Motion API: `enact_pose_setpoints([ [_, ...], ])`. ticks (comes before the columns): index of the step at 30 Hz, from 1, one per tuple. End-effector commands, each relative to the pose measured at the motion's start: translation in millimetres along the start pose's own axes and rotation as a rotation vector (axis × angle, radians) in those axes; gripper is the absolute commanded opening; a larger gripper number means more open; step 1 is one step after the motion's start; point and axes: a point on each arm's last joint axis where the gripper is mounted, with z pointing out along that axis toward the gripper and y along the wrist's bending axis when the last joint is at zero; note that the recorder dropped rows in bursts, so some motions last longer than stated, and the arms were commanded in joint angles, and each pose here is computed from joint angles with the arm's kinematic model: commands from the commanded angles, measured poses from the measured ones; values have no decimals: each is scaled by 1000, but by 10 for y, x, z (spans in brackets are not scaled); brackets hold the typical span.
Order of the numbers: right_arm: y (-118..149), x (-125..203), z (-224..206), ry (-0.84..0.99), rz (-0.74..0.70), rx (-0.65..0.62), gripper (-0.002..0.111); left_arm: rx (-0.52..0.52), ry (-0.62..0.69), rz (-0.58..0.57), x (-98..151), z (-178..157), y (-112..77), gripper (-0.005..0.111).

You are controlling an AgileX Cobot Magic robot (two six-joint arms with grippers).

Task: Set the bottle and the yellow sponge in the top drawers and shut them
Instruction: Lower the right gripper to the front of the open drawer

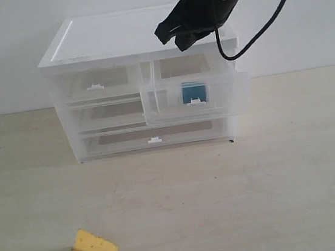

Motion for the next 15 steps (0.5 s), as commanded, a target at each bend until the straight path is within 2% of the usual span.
enact_pose_setpoints([
  [1, 26, 25, -221, 47, -43, -8, 0, -6, -2, 6, 8, 1, 4, 4],
  [7, 151, 172, -411, 197, -357, -154, 0, -6, -2, 6, 8, 1, 4, 4],
  [9, 196, 162, -425, 168, -453, -209, 0, -6, -2, 6, 8, 1, 4, 4],
  [11, 204, 166, -412, 169, -470, -215, 2, -6, -2, 6, 8, 1, 4, 4],
  [12, 204, 166, -412, 166, -494, -217, 6, -6, -2, 6, 8, 1, 4, 4],
  [14, 204, 161, -416, 157, -564, -222, 33, -6, -2, 6, 8, 1, 4, 4],
  [15, 206, 160, -416, 155, -573, -225, 40, -6, -2, 6, 8, 1, 4, 4],
])
